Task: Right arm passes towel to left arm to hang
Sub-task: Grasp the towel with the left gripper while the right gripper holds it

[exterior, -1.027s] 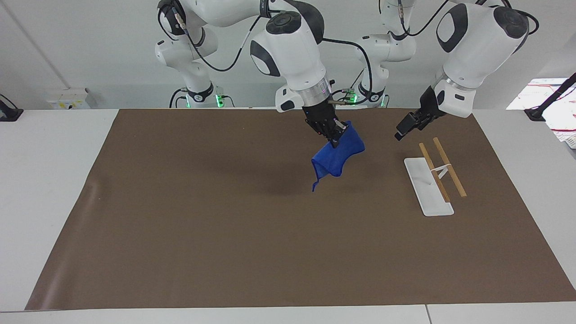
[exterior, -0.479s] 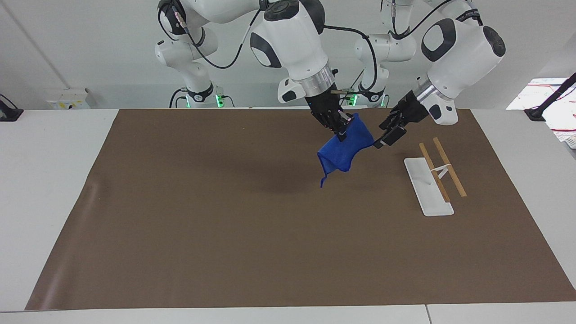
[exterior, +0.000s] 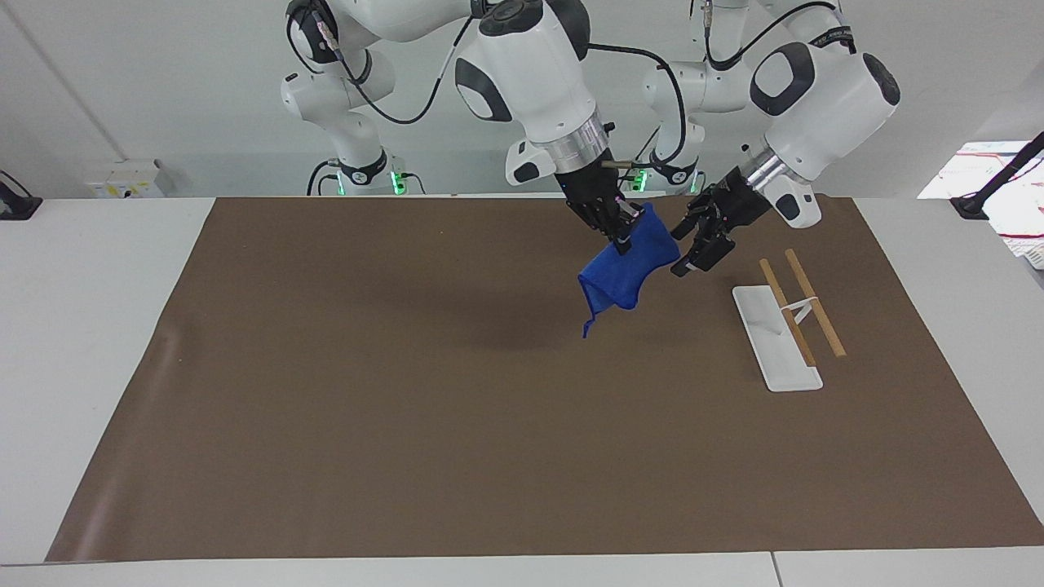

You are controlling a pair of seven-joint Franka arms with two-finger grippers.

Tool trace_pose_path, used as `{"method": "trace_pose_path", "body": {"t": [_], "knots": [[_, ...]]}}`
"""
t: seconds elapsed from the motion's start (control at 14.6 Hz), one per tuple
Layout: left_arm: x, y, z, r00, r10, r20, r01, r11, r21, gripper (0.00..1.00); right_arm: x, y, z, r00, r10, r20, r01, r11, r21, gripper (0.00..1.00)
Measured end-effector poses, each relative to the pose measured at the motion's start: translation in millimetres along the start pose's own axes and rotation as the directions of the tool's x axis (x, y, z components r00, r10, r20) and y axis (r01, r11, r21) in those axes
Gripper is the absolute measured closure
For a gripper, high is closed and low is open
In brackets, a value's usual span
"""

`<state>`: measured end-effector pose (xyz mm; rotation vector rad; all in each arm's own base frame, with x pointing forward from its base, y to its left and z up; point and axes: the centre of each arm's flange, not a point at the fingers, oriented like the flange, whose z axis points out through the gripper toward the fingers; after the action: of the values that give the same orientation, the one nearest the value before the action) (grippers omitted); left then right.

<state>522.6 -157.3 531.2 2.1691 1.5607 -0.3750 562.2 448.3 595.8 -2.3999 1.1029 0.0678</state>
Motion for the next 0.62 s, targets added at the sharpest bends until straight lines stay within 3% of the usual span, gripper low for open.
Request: {"method": "trace_pose_path", "body": {"t": [0.07, 0.62], "knots": [[-1.0, 0.7, 3.1, 1.0, -0.017, 0.0, 0.017, 1.0, -0.015, 0.03, 0.0, 0.0, 0.0, 1.0, 0.0, 0.0, 0.0, 1.0, 0.0, 0.96], [3.5, 4.5, 0.4, 0.999, -0.046, -0.006, 0.045, 0.997, -0.063, 0.96, 0.0, 0.0, 0.0, 1.0, 0.0, 0.0, 0.0, 1.0, 0.0, 0.96]]}}
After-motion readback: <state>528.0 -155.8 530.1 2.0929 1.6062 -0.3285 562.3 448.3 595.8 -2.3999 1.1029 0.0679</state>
